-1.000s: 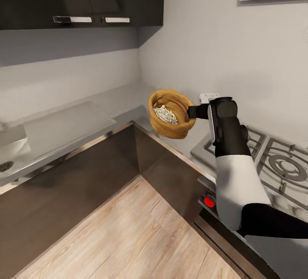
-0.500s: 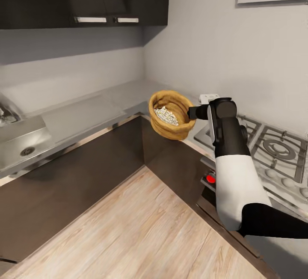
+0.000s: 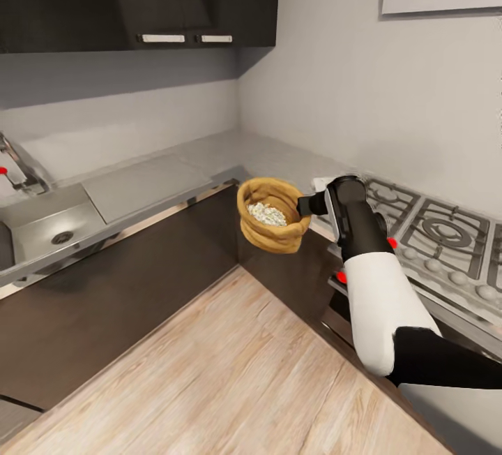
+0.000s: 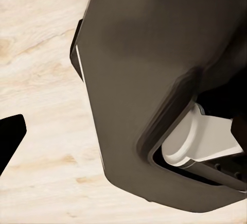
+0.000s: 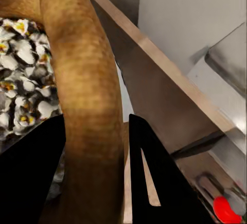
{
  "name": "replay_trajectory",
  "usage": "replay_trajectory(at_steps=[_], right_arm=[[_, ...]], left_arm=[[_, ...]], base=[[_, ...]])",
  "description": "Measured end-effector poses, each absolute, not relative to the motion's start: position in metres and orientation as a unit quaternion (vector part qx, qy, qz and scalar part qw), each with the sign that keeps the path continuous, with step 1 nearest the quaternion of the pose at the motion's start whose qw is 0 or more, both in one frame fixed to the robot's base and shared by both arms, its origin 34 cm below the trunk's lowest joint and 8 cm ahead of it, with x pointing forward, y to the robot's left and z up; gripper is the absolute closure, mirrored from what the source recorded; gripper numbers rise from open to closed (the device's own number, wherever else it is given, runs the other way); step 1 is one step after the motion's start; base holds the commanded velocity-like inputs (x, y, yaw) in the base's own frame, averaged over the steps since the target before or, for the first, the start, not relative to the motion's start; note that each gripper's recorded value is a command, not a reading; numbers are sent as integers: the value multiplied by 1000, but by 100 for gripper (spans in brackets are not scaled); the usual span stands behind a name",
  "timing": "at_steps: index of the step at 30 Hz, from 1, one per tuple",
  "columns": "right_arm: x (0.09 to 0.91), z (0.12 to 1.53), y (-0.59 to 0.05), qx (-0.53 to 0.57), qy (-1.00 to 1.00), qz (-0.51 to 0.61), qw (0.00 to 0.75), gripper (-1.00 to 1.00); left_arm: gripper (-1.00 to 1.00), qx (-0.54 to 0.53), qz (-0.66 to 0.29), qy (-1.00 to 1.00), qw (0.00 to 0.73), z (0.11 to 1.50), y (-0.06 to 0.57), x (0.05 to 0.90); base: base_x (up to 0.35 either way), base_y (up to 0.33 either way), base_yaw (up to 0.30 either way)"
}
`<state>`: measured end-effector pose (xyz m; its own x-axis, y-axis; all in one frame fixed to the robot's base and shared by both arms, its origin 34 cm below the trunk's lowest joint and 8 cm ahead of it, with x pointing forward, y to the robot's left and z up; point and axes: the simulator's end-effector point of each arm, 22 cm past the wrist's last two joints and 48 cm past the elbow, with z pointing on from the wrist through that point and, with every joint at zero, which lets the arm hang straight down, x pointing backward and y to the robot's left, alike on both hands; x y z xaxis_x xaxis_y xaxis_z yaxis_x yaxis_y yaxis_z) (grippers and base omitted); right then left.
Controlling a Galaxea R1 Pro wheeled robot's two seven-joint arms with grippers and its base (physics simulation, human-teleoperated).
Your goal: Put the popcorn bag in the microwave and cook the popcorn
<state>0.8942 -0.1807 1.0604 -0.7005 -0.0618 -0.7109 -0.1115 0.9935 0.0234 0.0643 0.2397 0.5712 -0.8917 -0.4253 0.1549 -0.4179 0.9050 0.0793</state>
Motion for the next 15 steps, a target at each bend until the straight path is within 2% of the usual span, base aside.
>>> replay_trajectory(at_steps=[15], right_arm=[[854, 978, -164, -63, 955, 47, 285, 100]], left_arm=[[-100, 217, -19, -973, 71, 569, 240, 75]], base=[[0, 0, 0]])
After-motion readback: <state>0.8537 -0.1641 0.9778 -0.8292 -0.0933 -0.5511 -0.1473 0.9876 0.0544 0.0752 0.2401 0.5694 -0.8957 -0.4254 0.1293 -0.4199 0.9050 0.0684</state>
